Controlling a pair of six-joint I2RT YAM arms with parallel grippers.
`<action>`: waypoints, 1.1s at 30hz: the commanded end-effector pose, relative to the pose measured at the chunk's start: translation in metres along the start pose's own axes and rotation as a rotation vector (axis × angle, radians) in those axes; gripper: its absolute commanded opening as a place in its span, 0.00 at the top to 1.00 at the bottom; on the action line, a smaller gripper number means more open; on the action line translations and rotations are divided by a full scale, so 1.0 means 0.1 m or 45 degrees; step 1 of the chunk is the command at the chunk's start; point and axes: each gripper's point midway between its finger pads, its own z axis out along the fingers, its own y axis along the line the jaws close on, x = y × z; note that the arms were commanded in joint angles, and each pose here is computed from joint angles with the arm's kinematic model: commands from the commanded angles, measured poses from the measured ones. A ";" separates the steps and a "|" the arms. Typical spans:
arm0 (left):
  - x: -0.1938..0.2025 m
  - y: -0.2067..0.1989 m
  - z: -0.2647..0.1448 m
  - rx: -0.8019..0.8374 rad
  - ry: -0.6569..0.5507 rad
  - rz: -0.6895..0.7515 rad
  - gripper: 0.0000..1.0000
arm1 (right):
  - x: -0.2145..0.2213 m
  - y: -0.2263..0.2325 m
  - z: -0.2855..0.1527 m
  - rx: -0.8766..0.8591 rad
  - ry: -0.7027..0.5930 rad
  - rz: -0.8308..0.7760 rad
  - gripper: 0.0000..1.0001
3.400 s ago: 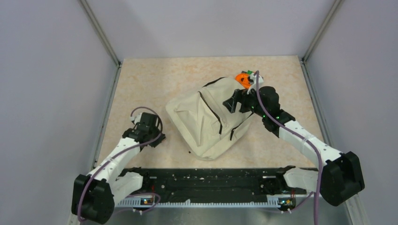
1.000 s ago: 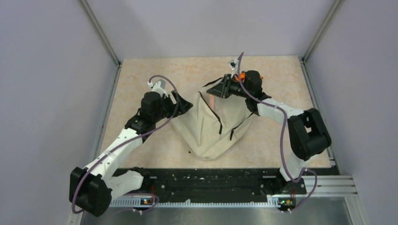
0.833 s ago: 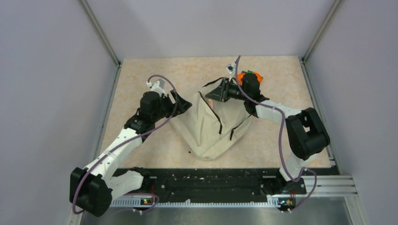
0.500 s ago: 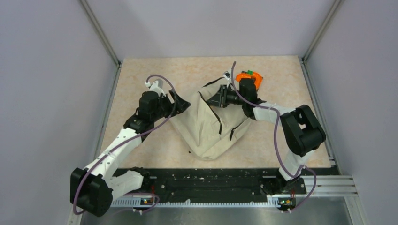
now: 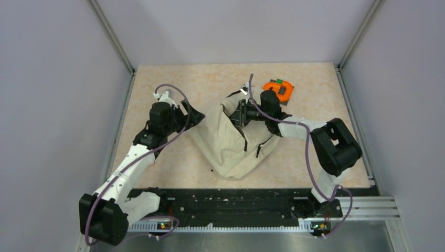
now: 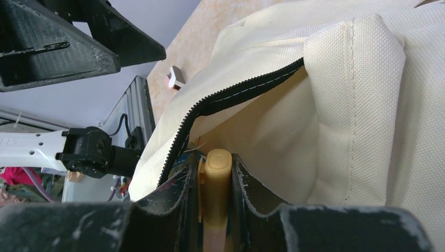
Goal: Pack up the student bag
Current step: Place the stationery in the student bag, then pick up the stationery from the corner of the board.
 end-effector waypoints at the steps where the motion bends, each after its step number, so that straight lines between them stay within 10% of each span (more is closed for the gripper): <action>1: -0.12 0.09 -0.07 -0.043 -0.049 0.012 0.19 | 0.25 0.09 0.04 -0.018 0.115 -0.036 0.79; 18: -0.43 1.14 -0.66 -0.636 -0.197 -0.060 0.10 | -0.56 0.39 -0.68 0.267 -0.193 -0.325 0.22; 33: -0.19 2.05 -1.56 -1.206 -0.349 -0.483 0.02 | -0.54 0.19 -1.00 0.461 -0.253 -0.291 0.14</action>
